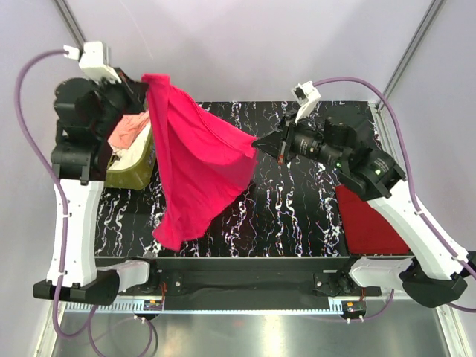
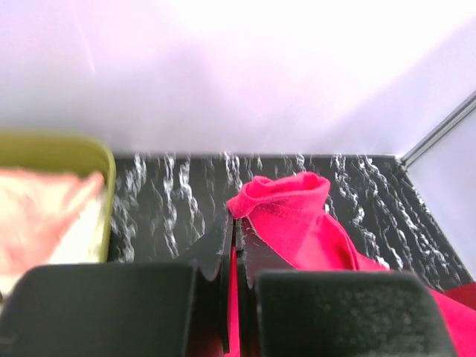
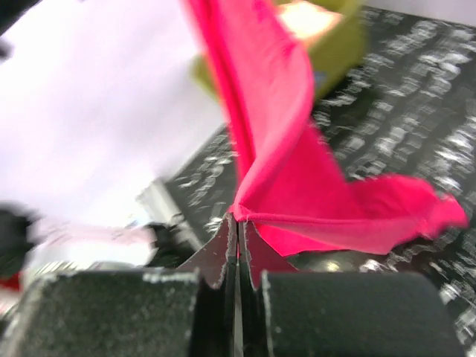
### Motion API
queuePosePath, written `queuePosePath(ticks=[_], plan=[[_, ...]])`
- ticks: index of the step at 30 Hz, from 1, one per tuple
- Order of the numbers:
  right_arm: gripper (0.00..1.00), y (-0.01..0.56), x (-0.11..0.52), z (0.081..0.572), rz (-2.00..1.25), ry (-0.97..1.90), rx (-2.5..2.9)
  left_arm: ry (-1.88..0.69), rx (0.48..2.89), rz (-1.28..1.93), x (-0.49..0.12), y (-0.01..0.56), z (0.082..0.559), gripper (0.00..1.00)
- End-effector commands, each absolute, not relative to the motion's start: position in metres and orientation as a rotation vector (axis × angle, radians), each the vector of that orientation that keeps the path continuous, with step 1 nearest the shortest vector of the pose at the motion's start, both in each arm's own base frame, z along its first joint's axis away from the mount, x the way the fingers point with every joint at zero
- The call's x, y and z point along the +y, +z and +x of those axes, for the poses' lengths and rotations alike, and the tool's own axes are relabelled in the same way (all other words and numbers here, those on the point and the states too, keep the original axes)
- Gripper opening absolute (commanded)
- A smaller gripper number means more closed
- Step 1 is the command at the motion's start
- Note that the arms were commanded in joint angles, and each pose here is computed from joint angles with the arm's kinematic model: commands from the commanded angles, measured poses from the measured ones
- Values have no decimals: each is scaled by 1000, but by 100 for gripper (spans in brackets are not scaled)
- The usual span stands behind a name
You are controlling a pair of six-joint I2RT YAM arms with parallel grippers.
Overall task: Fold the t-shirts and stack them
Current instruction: Flatten the tshirt out
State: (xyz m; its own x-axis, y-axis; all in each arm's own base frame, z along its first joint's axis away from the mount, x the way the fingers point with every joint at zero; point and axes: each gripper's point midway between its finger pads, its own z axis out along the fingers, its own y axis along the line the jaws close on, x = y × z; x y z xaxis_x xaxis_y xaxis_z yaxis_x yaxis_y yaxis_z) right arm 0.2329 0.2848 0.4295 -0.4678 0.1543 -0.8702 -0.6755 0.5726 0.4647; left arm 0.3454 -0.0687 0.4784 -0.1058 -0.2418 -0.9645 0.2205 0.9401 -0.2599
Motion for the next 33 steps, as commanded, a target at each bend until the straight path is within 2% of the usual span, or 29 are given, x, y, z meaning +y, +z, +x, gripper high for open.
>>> queuePosePath(ticks=[1, 5, 9, 11, 12, 13, 14, 15, 17, 20, 22, 24, 25, 26, 27, 28, 29, 30, 31, 32, 33], plan=[[0, 495, 291, 184, -624, 1244, 1569, -325, 1348, 140, -72, 578, 312, 0], [0, 526, 284, 148, -706, 1363, 1478, -279, 1181, 167, -66, 641, 272, 0], [0, 535, 285, 124, -780, 1458, 1447, -260, 979, 215, -63, 702, 210, 0], [0, 542, 281, 116, -794, 1479, 1414, -265, 919, 229, -64, 711, 193, 0], [0, 546, 281, 110, -822, 1499, 1389, -261, 810, 228, -60, 729, 160, 0], [0, 550, 280, 105, -828, 1519, 1378, -262, 771, 235, -60, 733, 148, 0], [0, 551, 281, 103, -839, 1537, 1371, -273, 766, 232, -61, 728, 150, 0], [0, 552, 280, 98, -841, 1563, 1368, -278, 713, 228, -59, 736, 131, 0], [0, 545, 281, 99, -835, 1572, 1381, -297, 726, 228, -61, 733, 138, 0], [0, 527, 279, 109, -765, 1533, 1408, -379, 829, 240, -77, 711, 185, 0], [0, 505, 276, 125, -673, 1461, 1467, -440, 902, 261, -91, 690, 228, 0], [0, 494, 264, 145, -534, 1355, 1499, -523, 1027, 252, -108, 649, 292, 0], [0, 461, 265, 161, -469, 1305, 1585, -583, 1079, 268, -121, 631, 312, 0], [0, 448, 261, 170, -415, 1260, 1614, -611, 1183, 268, -135, 590, 357, 0], [0, 434, 244, 186, -291, 1154, 1643, -620, 1234, 275, -146, 569, 378, 0], [0, 391, 239, 199, -223, 1071, 1742, -623, 1284, 275, -166, 546, 395, 0], [0, 369, 221, 218, -103, 935, 1777, -586, 1400, 291, -184, 493, 437, 0], [0, 354, 206, 223, -45, 861, 1787, -571, 1458, 295, -198, 465, 458, 0], [0, 312, 196, 231, 20, 773, 1866, -570, 1531, 315, -223, 432, 474, 0], [0, 286, 174, 241, 114, 664, 1918, -533, 1695, 343, -247, 369, 513, 0], [0, 261, 152, 247, 240, 572, 1964, -510, 1782, 368, -265, 336, 528, 7]])
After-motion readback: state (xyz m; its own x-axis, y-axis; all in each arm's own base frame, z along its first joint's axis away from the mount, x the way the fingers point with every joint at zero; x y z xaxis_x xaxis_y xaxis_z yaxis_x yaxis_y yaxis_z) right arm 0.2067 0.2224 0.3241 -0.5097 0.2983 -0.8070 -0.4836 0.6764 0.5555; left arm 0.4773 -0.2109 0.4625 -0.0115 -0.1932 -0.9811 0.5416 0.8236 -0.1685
